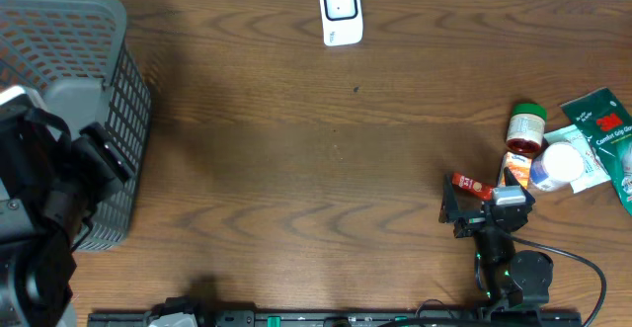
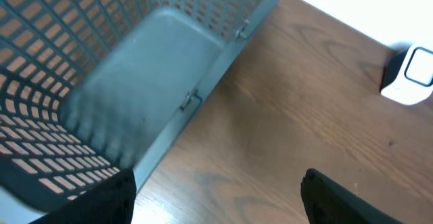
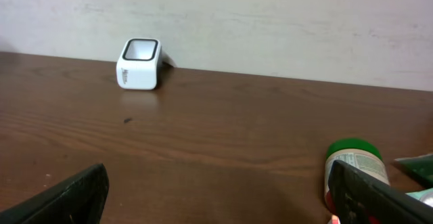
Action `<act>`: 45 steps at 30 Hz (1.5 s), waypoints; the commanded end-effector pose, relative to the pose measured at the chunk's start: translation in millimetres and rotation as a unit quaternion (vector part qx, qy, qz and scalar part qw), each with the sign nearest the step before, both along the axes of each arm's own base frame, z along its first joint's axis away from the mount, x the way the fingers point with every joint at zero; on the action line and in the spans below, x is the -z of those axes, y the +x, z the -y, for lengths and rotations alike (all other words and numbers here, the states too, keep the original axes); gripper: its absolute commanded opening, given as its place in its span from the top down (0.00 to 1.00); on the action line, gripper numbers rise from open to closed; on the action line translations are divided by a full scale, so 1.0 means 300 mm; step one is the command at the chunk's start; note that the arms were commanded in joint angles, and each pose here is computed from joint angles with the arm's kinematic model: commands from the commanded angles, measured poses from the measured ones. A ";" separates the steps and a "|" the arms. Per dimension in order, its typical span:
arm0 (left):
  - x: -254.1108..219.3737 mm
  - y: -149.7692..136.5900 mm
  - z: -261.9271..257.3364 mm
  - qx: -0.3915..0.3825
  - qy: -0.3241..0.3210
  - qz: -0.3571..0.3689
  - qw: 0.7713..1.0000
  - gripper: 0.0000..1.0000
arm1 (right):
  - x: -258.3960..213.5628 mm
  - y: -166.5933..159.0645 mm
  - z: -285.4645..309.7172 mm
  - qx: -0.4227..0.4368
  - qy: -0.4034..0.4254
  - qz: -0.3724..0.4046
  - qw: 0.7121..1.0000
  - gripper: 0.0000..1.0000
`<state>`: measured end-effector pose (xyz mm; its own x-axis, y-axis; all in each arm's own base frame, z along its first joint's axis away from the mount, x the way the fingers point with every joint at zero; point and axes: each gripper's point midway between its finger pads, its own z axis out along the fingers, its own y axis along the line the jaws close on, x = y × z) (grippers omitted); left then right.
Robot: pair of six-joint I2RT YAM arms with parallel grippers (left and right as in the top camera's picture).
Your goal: Scan the item barcode
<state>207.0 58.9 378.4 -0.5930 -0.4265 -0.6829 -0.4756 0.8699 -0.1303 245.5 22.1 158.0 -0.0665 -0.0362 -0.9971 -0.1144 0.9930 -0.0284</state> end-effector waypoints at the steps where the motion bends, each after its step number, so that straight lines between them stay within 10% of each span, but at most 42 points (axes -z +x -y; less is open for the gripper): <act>1: 0.035 0.006 0.015 0.008 -0.012 -0.012 1.000 0.22 | 0.000 0.000 0.009 0.005 -0.002 0.001 1.000 0.01; 19: 0.207 0.059 0.061 0.028 -0.007 0.214 0.977 0.22 | 0.000 0.000 0.009 0.005 -0.002 0.001 1.000 0.01; 35: 0.150 0.016 0.067 0.016 -0.035 0.516 0.856 0.22 | 0.000 0.000 0.009 0.005 -0.002 0.001 1.000 0.01; 45: 0.225 0.006 0.089 0.031 -0.048 0.554 0.831 0.22 | 0.000 0.000 0.009 0.005 -0.002 0.001 1.000 0.01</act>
